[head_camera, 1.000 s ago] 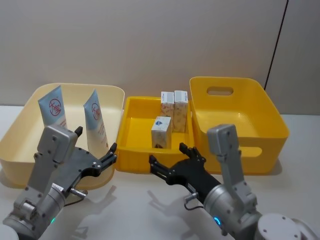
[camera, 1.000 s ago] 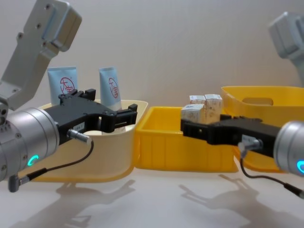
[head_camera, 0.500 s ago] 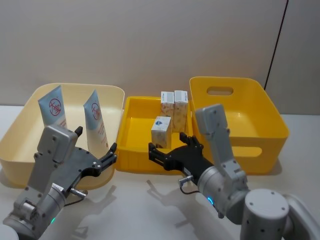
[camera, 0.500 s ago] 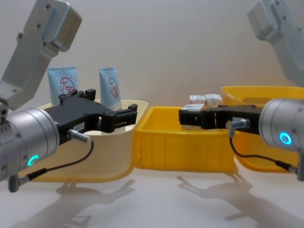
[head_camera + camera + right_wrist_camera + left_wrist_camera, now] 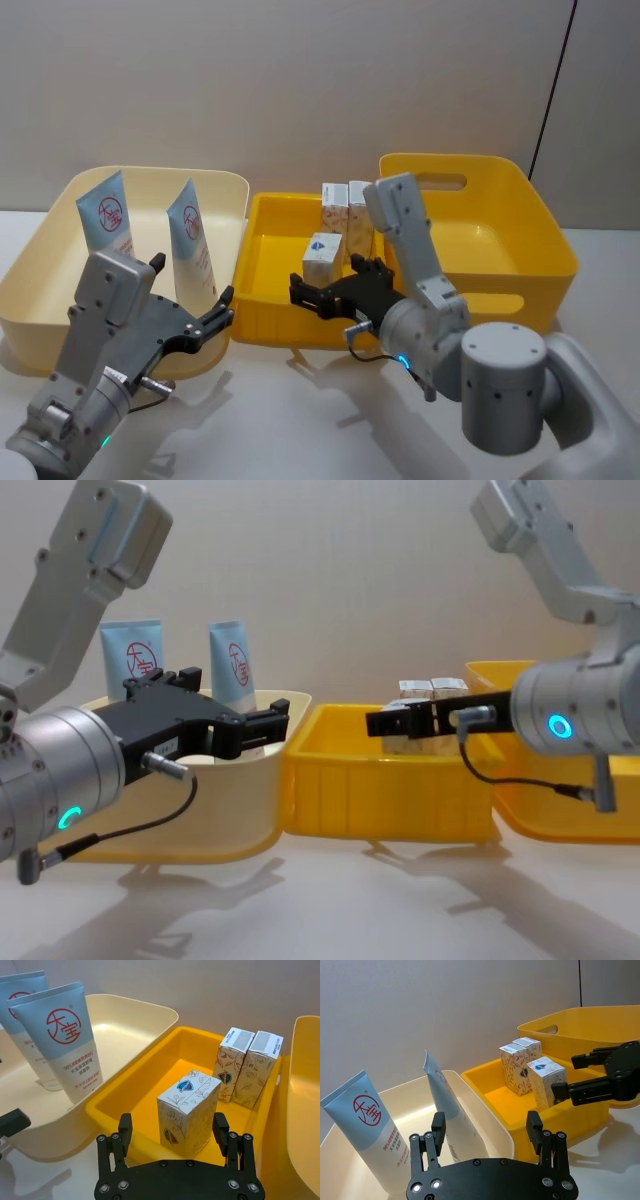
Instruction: Bimanual collaborative sorting of washing and personal care products
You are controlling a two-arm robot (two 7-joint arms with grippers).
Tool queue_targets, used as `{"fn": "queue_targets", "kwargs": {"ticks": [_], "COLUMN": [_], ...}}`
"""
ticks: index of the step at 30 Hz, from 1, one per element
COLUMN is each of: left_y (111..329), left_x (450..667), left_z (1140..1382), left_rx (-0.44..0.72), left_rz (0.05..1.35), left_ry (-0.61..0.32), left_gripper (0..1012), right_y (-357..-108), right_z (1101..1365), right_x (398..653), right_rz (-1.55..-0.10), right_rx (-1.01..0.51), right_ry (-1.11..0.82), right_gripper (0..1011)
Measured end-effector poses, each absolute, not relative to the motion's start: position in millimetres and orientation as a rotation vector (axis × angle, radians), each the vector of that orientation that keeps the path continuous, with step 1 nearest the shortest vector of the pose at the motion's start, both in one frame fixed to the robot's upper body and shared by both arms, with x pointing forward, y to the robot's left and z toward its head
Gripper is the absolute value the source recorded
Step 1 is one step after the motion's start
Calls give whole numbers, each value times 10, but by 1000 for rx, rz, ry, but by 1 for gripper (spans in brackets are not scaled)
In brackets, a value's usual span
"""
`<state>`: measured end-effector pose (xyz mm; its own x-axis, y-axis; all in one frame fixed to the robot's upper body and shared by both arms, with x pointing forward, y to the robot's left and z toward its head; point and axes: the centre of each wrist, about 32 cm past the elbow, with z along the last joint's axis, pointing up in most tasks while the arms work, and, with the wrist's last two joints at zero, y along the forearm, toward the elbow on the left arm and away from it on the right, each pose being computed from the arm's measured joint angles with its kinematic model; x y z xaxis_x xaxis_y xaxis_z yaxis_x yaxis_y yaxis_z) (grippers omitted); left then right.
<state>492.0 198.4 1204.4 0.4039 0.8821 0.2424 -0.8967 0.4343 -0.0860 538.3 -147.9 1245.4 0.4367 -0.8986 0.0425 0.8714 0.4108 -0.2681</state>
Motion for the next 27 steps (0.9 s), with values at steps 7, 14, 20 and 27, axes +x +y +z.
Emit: {"fn": "queue_targets", "kwargs": {"ticks": [7,14,20,27], "left_y": [1984,1984,1984,1984], "left_x": [4920,4920,4920,4920], "left_z": [12044,12044,12044,12044], "left_rx": [61,61,61,61], "left_rz": [1124,1124,1124,1124], "left_ry": [-268,-267,-268,-268], "left_gripper": [1003,1004,1003,1003], "right_y": [-1399,-1322,-1277,-1225], "right_z": [12496,12503,12490,12472], "right_x": [5518,5599,5633,5663], "right_rz": [-1125,-1139,-1150,-1167], "right_rx": [-278,-280,-286,-290], "right_ry": [162,182,188,180], "right_gripper": [1001,1001,1001,1001]}}
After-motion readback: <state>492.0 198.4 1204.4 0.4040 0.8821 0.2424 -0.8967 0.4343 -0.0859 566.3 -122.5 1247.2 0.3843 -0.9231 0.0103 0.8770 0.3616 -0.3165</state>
